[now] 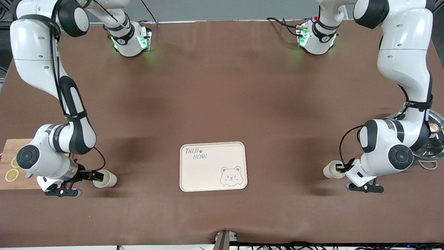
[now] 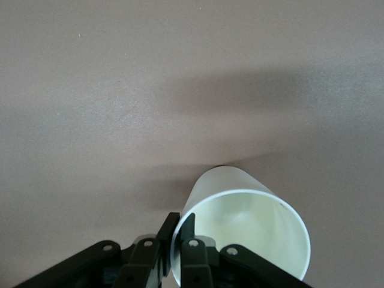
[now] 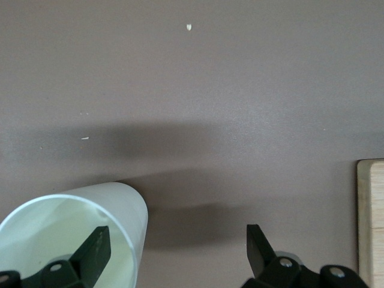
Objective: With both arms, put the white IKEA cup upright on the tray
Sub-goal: 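Lower both grippers and grasp each white cup at its rim, then carry the cups with both grippers toward the bear tray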
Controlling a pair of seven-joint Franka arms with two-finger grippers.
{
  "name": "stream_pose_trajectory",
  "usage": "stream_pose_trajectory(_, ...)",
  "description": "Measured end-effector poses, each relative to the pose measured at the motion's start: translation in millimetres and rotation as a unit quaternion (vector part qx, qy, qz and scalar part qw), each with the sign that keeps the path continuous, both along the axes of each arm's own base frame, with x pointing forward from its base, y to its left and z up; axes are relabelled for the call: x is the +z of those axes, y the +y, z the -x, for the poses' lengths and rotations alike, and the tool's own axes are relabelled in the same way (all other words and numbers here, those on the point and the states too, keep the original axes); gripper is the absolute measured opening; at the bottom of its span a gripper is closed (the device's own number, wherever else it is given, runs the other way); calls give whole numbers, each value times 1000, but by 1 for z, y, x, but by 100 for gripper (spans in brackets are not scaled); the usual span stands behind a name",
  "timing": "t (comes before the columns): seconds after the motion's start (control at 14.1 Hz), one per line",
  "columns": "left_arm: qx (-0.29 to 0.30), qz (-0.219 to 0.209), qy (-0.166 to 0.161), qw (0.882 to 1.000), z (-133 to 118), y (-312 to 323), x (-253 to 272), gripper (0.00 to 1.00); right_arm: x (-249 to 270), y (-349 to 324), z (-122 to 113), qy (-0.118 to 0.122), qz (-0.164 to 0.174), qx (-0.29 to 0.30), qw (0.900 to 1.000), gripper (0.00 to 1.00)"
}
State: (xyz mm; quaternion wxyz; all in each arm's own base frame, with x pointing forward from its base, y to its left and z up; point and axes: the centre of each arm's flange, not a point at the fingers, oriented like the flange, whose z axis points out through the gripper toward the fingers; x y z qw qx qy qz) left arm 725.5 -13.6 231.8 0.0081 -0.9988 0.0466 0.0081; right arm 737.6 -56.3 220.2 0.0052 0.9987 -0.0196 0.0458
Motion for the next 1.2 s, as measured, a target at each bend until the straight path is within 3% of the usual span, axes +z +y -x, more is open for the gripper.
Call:
stream_pose_trajectory(0.07,-1,0,-1,1000,0,-1,1,6,0,1,0,0,0,0,1000,100)
stream_pose_trajectory(0.14,-2,1,-3,1000,-1,-3,4,6,-1,2,0,0,-1,1,1000,93)
stream_pose_trajectory(0.5,-13,7,-20,1000,-6,-21,40,5,-8,11,0,5,-4,-6,1000,39)
stream_pose_trajectory(0.71,-11,13,-1,1000,-4,-51,72,5,-7,12,0,4,-4,-7,1000,7)
stream_pose_trajectory(1.2,45,53,4,998,12,-159,99,5,-4,14,-2,1,-6,-7,1000,4)
